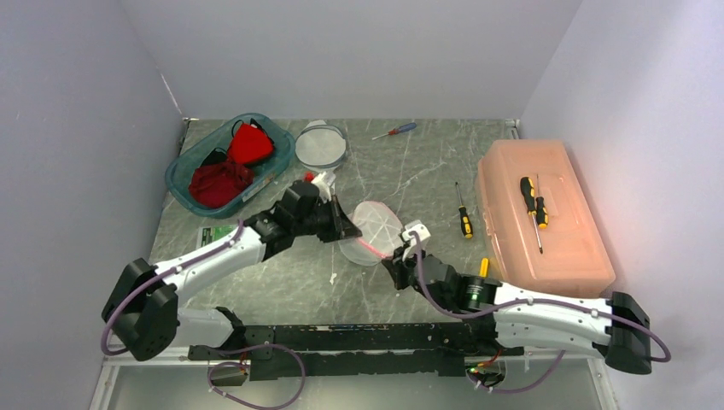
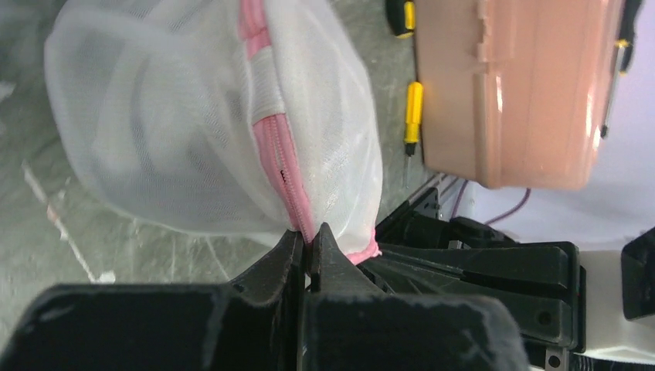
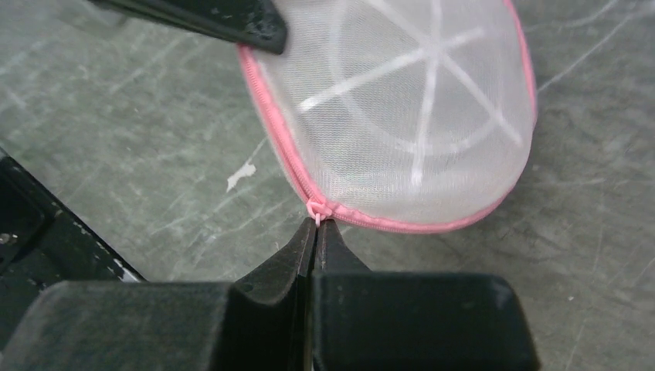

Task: Unzip the laundry bag and remove the bra
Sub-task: Unzip the laundry bag at the center of the board.

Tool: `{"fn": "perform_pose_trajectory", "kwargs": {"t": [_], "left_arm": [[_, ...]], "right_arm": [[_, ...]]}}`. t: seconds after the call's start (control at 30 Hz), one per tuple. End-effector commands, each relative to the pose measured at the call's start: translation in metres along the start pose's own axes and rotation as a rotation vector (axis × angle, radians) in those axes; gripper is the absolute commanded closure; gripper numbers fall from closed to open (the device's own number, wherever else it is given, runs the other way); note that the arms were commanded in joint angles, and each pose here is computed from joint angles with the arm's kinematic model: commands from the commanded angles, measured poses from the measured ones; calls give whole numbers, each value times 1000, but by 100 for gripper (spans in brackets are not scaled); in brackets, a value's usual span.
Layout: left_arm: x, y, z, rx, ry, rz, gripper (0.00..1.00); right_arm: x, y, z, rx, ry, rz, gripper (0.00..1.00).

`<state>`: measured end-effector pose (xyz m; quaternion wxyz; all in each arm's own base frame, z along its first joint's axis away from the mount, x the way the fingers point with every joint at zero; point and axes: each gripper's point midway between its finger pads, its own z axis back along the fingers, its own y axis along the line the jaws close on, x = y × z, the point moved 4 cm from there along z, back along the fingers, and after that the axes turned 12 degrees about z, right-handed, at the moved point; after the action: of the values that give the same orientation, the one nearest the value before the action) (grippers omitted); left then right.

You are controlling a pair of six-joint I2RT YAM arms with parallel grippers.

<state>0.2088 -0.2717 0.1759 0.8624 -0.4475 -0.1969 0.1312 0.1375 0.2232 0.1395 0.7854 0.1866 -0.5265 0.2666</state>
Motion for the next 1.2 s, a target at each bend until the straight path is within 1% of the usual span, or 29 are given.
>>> {"fn": "perform_pose_trajectory", "kwargs": {"t": [0.0,0.03,0.1,0.2,0.27,0.4,0.47,0.53,0.57,0.6,0.63,0.7,0.73,0.8,0.87,0.93,1.0,1.03,1.1,1.17], "left_arm": [[18,-42,9,-143,90,-267,97],[20,-51,10,-181,123,-297,97],[28,-63,11,-218,153,-338,97],[36,-66,5,-240,185,-361,97],[39,-55,-5,-222,194,-342,96],[39,-18,-26,-177,219,-258,96],[37,0,-29,-151,207,-204,95],[39,7,-27,-146,173,-175,92],[40,8,-24,-136,154,-166,89],[41,9,-19,-120,136,-159,82],[41,11,-15,-98,120,-154,71],[41,11,-1,-57,90,-136,46],[40,11,5,-41,78,-124,38],[37,12,19,-16,43,-92,27],[33,16,31,5,13,-56,20],[27,21,42,22,-8,-9,17],[20,21,51,8,-25,74,16],[15,23,54,-2,-28,111,10],[5,19,56,-37,-36,167,8],[-5,13,54,-51,-40,178,9]], "right_arm": [[22,-4,15,39,-81,63,100],[26,-4,17,40,-85,67,100],[34,-2,18,48,-91,63,100],[39,8,14,81,-102,47,100],[39,15,9,99,-107,36,100],[31,27,-5,118,-85,-4,100],[23,31,-14,116,-61,-10,100],[16,34,-20,110,-38,-16,100],[15,35,-22,110,-34,-23,100],[13,36,-24,110,-28,-26,100],[12,37,-25,109,-24,-29,100],[12,38,-27,106,-17,-29,100],[13,38,-28,105,-17,-30,100],[16,40,-28,110,-21,-31,100],[19,43,-30,114,-19,-31,100],[22,45,-32,118,-15,-30,100],[25,48,-35,121,-12,-25,100],[26,50,-36,125,-13,-24,100],[30,52,-38,136,-21,-20,100],[35,56,-38,157,-39,-17,100]]}}
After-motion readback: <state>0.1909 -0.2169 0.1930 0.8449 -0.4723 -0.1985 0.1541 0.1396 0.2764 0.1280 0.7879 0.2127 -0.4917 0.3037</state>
